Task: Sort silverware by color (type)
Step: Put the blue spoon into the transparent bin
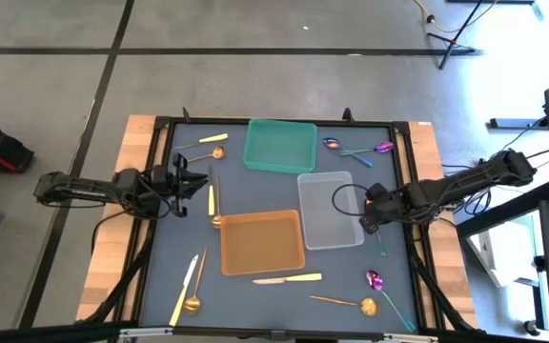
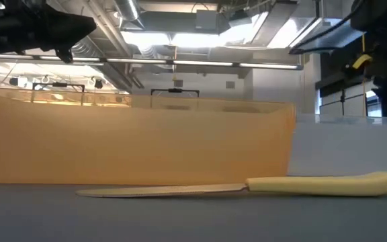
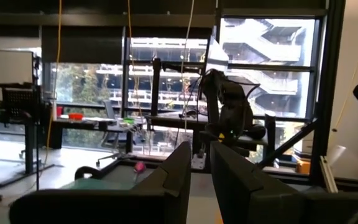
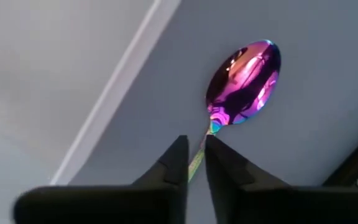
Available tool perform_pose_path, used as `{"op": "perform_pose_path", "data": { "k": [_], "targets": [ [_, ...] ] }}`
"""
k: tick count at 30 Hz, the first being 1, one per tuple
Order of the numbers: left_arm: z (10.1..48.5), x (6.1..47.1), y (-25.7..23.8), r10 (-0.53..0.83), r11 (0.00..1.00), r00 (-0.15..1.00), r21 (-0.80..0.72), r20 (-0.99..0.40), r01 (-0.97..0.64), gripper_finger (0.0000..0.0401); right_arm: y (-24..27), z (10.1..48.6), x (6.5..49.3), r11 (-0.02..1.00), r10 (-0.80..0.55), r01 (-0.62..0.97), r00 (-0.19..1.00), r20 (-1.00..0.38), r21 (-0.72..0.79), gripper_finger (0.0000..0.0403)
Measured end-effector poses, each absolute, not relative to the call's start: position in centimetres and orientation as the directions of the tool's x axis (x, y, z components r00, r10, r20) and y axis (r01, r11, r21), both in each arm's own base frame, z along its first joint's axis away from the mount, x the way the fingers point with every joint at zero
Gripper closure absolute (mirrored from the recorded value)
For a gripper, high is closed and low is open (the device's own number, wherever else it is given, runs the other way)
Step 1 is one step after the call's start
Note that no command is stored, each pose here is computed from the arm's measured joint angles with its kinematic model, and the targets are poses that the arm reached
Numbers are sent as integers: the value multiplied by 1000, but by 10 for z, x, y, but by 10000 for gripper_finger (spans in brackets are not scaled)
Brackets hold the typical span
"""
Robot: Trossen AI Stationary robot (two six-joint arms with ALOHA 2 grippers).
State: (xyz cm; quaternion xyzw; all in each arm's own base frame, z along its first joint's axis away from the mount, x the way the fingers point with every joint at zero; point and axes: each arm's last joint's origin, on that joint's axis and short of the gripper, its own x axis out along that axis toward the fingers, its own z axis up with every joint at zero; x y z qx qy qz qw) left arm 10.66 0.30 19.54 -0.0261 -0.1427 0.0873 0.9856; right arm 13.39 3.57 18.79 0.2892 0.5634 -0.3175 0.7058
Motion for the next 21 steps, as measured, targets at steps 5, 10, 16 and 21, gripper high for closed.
{"op": "perform_pose_path", "data": {
  "k": [5,10,16,21],
  "targets": [
    [192,110,2,171,985,956,-74,239,-157,346,35,179,140,619,-146,785,89,-985,-21,275],
    [190,114,2,175,983,960,-94,219,-158,346,34,170,146,624,-135,777,11,-991,-77,237],
    [188,116,2,177,982,964,-96,197,-161,346,33,158,151,629,-106,765,-91,-990,-138,233],
    [188,116,2,177,981,964,-120,201,-155,346,34,143,151,646,-72,749,-134,-988,-149,233]
  ]
}}
